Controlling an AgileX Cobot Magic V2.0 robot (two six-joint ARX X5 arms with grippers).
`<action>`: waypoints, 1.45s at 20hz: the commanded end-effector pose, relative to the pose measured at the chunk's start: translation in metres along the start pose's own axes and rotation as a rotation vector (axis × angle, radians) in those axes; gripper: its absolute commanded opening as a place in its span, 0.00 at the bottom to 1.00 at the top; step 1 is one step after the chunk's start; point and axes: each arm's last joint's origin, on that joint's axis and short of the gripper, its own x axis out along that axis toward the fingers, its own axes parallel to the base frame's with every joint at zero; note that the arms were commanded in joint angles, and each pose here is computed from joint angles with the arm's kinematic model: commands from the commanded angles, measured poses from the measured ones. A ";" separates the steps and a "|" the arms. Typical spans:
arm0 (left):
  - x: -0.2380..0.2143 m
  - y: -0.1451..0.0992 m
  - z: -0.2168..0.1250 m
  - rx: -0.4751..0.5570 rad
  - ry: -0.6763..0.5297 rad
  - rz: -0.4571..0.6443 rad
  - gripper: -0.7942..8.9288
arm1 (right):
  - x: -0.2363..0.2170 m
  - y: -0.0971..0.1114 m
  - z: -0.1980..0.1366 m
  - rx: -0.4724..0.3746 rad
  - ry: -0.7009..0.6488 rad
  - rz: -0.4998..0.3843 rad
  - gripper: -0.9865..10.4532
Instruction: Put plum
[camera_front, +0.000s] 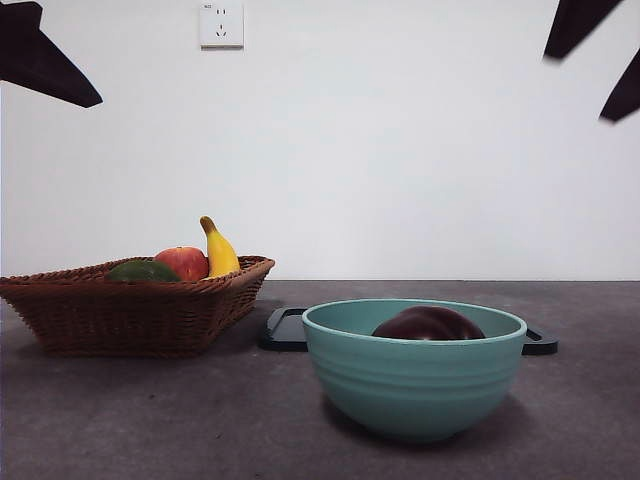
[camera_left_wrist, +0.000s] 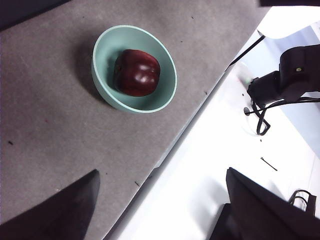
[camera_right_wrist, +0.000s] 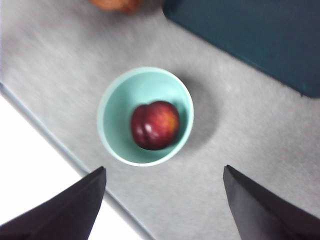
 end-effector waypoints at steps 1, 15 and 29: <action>0.000 -0.001 0.003 0.027 -0.007 -0.005 0.50 | 0.016 -0.002 0.012 -0.010 0.036 -0.021 0.40; 0.000 -0.001 0.003 0.028 -0.008 -0.004 0.50 | 0.124 -0.020 0.020 -0.045 0.155 -0.042 0.32; 0.000 -0.001 0.003 0.028 -0.008 -0.004 0.50 | 0.153 -0.024 0.017 -0.058 0.193 -0.056 0.10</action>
